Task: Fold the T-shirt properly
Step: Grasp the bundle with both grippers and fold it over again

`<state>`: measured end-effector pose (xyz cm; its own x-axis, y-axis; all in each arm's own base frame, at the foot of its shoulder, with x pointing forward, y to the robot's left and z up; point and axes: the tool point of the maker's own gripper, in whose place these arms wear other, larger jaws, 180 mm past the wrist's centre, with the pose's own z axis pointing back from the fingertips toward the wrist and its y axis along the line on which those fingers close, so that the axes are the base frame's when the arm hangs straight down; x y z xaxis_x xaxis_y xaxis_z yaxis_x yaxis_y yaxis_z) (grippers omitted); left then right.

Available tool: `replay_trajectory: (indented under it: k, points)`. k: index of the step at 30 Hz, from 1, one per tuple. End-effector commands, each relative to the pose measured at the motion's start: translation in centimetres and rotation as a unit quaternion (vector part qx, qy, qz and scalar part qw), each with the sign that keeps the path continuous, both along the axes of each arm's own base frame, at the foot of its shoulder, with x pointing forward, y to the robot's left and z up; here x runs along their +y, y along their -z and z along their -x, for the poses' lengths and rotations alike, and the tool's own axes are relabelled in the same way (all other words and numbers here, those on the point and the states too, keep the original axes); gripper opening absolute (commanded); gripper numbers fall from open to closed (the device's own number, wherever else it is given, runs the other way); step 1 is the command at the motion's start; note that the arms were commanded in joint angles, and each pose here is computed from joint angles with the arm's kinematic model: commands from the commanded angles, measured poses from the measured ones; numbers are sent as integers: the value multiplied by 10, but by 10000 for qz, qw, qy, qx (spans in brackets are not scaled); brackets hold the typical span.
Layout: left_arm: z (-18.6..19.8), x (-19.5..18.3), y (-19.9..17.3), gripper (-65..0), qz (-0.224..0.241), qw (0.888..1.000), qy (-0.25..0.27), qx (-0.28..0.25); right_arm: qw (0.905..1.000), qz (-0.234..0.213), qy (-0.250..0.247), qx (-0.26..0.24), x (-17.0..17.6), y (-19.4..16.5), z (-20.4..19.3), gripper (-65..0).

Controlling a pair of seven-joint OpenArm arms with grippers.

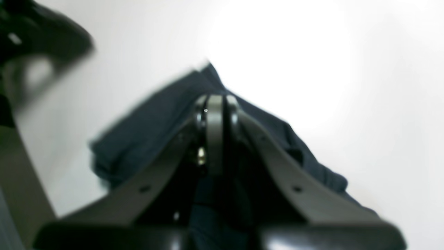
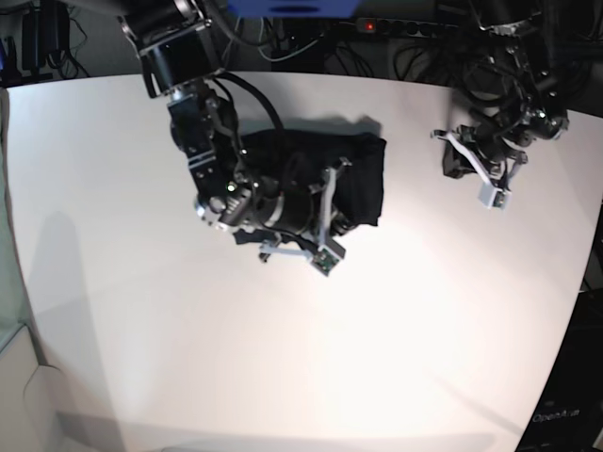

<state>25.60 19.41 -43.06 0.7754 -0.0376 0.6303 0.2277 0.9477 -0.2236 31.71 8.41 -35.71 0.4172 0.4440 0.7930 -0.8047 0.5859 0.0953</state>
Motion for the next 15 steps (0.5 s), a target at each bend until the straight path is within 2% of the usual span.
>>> replay_trajectory:
  k: [1, 9, 15]
  points:
    - [0, -1, 0, -650, -74, 9999, 60, 54, 9992, -313, -66, -245, 13, -23, -9, -650]
    - [-8, -23, -2, -650, 113, 9998, 169, -12, 9973, -643, -150, -320, 41, -43, -9, -650]
    - [-10, -41, -1, -650, 176, 9990, 400, -25, 9954, -634, -607, -388, 68, -49, 8, -650]
